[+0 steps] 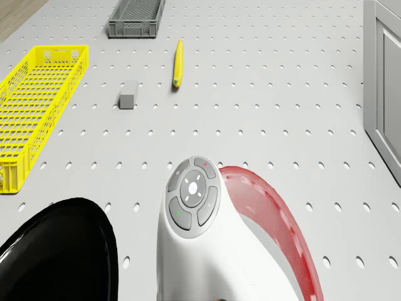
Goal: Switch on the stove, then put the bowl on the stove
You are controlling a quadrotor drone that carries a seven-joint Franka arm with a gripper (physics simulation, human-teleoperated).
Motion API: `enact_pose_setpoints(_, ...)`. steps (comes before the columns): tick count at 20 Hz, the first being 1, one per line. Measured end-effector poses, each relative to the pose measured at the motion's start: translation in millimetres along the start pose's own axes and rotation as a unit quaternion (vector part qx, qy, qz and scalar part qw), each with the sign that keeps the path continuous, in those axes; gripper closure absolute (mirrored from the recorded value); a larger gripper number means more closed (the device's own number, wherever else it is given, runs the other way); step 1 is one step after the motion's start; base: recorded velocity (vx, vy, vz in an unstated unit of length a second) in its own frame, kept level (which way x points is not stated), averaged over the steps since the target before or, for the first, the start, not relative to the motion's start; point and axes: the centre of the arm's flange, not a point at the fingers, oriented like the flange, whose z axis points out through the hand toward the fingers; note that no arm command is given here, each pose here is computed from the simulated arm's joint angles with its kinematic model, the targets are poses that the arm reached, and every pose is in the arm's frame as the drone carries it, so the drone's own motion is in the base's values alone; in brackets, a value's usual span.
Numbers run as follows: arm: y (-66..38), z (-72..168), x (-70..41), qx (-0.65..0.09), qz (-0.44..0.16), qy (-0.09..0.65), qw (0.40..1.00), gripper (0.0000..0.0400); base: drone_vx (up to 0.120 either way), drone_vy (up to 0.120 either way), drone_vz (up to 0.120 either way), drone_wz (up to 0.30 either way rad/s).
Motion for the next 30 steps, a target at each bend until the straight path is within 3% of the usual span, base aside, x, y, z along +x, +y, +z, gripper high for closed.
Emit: enact_pose_setpoints(30,0.0,0.0,0.0,0.000,0.000,0.000,1.000,0.0300,-0.120,0.000,-0.012,0.000)
